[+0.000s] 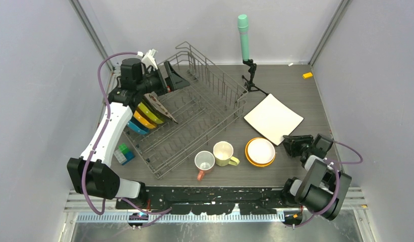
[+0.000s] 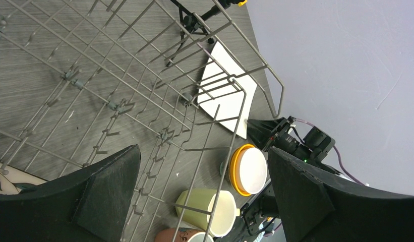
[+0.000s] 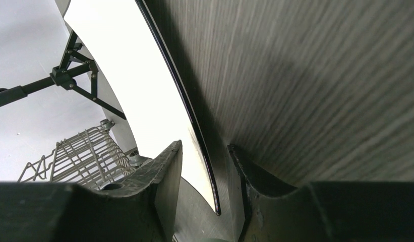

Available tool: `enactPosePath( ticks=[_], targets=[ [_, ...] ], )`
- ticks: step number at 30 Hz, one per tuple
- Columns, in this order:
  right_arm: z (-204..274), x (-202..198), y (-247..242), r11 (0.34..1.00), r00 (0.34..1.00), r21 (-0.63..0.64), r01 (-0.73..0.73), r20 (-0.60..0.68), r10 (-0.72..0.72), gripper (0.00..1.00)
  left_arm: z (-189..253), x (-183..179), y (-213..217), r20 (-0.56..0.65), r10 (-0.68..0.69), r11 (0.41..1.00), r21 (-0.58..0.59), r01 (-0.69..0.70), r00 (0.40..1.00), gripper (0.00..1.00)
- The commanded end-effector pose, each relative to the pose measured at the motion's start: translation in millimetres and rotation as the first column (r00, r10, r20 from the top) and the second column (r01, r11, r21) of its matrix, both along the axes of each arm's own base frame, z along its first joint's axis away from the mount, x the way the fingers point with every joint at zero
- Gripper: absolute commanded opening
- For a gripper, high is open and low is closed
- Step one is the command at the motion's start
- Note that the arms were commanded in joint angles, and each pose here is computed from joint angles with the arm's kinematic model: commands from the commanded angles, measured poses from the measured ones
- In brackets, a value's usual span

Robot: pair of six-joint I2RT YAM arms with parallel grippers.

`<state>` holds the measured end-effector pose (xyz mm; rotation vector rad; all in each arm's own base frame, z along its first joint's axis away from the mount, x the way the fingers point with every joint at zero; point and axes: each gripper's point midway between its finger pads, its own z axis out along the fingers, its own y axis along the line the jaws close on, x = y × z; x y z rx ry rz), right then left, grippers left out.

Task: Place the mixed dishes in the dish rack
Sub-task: Pick up the plate at the center of the board.

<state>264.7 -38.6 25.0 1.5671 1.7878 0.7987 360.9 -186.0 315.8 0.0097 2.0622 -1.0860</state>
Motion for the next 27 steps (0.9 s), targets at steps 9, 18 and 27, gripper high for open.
enactPosePath(
  ticks=[9, 18, 27],
  targets=[
    [-24.3, -30.2, 21.3, 0.999, 0.993, 0.049, 0.009, -0.121, -0.003, 0.45, 8.2, -1.5, -4.8, 0.031, -0.027, 0.999, -0.025, 0.028, 0.999, 1.0],
    [-33.8, -16.8, 39.3, 0.995, 0.986, 0.073, -0.069, -0.147, 0.08, 0.46, 8.2, -2.3, -4.8, 0.029, -0.025, 0.999, -0.028, 0.025, 0.999, 1.0],
    [-32.7, -3.2, 36.9, 1.0, 0.994, 0.015, -0.023, -0.105, 0.025, 0.44, 9.7, -3.1, -4.2, 0.035, -0.024, 0.999, -0.026, 0.025, 0.999, 1.0]
  ],
)
